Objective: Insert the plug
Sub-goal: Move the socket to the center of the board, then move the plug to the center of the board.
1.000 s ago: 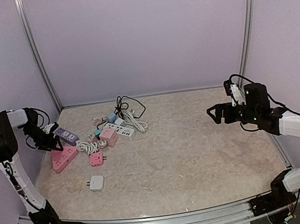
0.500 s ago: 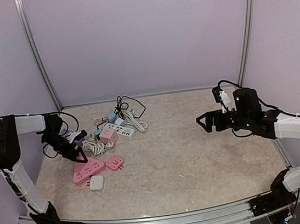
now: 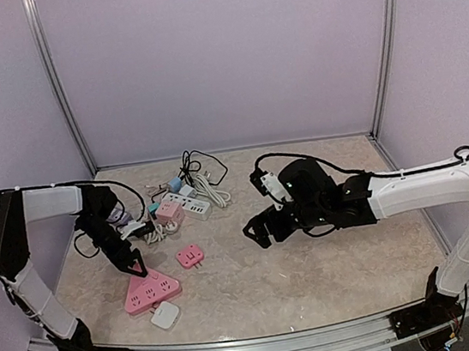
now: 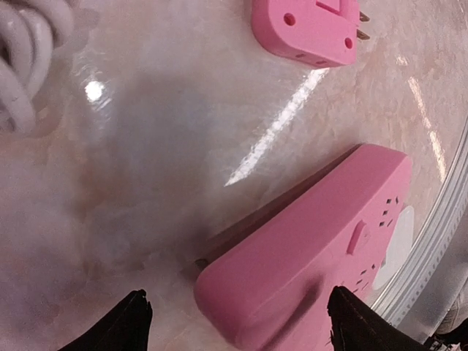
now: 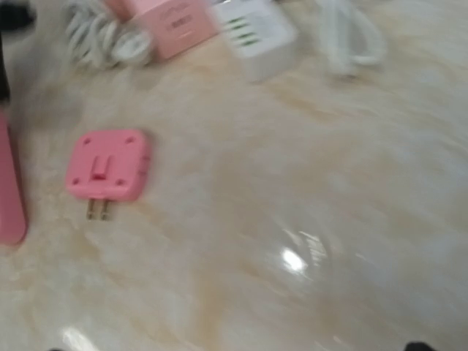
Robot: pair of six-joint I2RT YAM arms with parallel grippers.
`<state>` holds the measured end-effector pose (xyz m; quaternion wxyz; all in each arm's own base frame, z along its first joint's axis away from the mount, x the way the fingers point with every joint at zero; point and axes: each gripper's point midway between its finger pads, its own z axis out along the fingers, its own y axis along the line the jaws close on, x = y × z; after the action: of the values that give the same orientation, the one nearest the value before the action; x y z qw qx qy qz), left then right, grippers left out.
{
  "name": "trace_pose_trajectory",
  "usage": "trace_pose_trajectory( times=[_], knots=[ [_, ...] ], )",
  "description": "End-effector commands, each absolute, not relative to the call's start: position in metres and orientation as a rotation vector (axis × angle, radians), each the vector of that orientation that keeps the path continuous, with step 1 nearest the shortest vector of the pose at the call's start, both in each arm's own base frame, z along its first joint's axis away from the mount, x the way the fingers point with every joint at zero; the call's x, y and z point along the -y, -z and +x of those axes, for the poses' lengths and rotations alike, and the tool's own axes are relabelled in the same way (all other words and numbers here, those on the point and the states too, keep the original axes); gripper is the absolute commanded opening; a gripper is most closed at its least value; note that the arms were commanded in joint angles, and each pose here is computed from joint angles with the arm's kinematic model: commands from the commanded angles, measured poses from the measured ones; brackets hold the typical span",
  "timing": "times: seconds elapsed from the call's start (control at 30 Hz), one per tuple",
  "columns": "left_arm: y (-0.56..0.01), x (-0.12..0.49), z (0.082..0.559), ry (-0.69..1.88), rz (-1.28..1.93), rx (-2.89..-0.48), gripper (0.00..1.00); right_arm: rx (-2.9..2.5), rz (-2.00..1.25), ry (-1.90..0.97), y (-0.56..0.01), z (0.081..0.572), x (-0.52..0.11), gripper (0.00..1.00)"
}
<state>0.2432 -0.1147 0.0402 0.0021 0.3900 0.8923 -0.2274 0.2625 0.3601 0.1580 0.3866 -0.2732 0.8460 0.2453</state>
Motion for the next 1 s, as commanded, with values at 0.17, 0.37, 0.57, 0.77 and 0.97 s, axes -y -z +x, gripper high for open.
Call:
trace_pose_trajectory(
  times=[0.17,0.37,0.57,0.77,0.97],
  knots=[
    [-0.074,0.048,0.247,0.576,0.977,-2.79,0.84,-2.129,-1.245,-0.436,-0.11,0.187,-0.508,1.0],
    [-0.073,0.012,0.236,0.536,0.693,-2.823,0.87,-2.109,-1.491,-0.419,-0.083,0.131,-0.576,1.0],
    [-0.102,0.001,0.269,0.436,0.548,-2.66,0.94,-2.166,-1.512,-0.384,-0.055,0.113,-0.592,1.0],
    [-0.118,-0.002,0.286,0.417,0.528,-2.618,0.99,-2.225,-1.551,-0.317,-0.023,0.111,-0.591,1.0],
    [-0.099,0.0,0.28,0.458,0.525,-2.666,0.99,-2.209,-1.544,-0.367,-0.003,0.11,-0.605,1.0]
  ],
)
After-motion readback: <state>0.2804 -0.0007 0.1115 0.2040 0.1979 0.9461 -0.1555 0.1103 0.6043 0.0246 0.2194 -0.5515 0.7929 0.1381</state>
